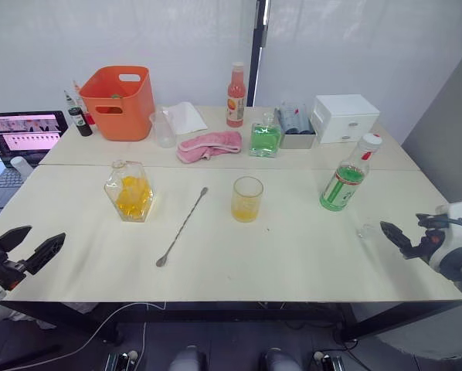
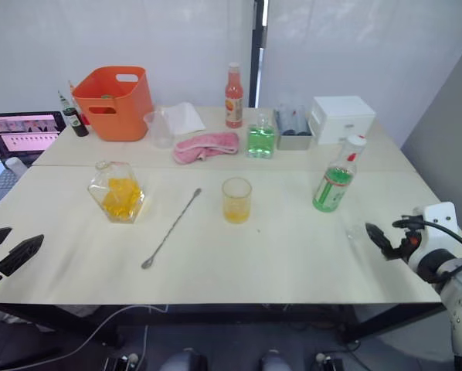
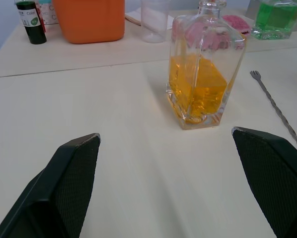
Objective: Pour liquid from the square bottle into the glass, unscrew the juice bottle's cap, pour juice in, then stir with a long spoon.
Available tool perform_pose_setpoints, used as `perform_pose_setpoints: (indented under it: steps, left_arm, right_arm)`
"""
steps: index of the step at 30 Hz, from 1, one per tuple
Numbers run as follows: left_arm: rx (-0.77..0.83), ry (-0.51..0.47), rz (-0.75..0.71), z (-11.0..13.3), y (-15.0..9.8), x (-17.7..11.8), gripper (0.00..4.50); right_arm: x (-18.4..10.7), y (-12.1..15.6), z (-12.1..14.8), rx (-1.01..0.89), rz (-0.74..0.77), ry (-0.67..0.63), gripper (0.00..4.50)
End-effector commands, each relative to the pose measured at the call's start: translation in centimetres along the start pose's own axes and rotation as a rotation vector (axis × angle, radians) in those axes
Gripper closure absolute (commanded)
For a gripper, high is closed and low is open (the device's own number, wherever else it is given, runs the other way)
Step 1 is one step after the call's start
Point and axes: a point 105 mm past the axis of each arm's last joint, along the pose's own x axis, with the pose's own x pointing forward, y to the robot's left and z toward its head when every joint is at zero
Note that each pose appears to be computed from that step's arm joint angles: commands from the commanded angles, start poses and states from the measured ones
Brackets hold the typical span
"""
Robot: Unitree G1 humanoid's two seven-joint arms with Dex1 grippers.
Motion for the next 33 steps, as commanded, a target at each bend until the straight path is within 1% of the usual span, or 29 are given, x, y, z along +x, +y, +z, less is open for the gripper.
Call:
perform_pose_setpoints:
  steps: [1,3,7,12,14,17,21,25,27,33]
  left_arm:
    - [0.013,-0.027,-0.021,0.6,-0.5,0.2,0.01]
    - [0.003,-0.029,-0.050,0.5,-1.2,0.7,0.01]
    - [-0.019,-0.057,-0.142,1.1,-3.6,2.1,0.01]
    - [-0.030,-0.051,-0.321,1.2,-8.2,4.1,0.01]
    - [-0.038,-0.048,-0.381,1.2,-9.7,4.6,0.01]
    - [-0.048,-0.064,-0.480,2.0,-12.1,5.5,0.01]
    - [-0.024,-0.102,-0.600,3.4,-15.0,6.7,0.01]
    - [-0.018,-0.105,-0.698,3.9,-17.6,6.9,0.01]
    - [-0.009,-0.106,-0.723,4.1,-18.3,7.0,0.01]
    - [0.012,-0.096,-0.747,4.0,-18.9,7.1,0.01]
  right_arm:
    - [-0.2,0.7,1.5,-0.017,0.001,-0.055,0.00]
    - [-0.1,1.4,1.7,-0.002,0.007,-0.068,0.00]
    - [0.5,2.9,2.6,0.040,0.011,-0.106,0.00]
    - [2.8,4.7,4.6,0.082,-0.041,-0.176,0.00]
    - [3.4,4.9,5.4,0.105,-0.061,-0.201,0.00]
    - [4.3,5.1,6.9,0.142,-0.068,-0.249,0.00]
    - [5.7,3.8,8.4,0.172,-0.108,-0.282,0.00]
    - [7.2,4.5,9.6,0.164,-0.069,-0.297,0.00]
    - [8.0,4.6,9.8,0.162,-0.068,-0.296,0.00]
    - [9.3,4.1,10.6,0.156,-0.070,-0.306,0.00]
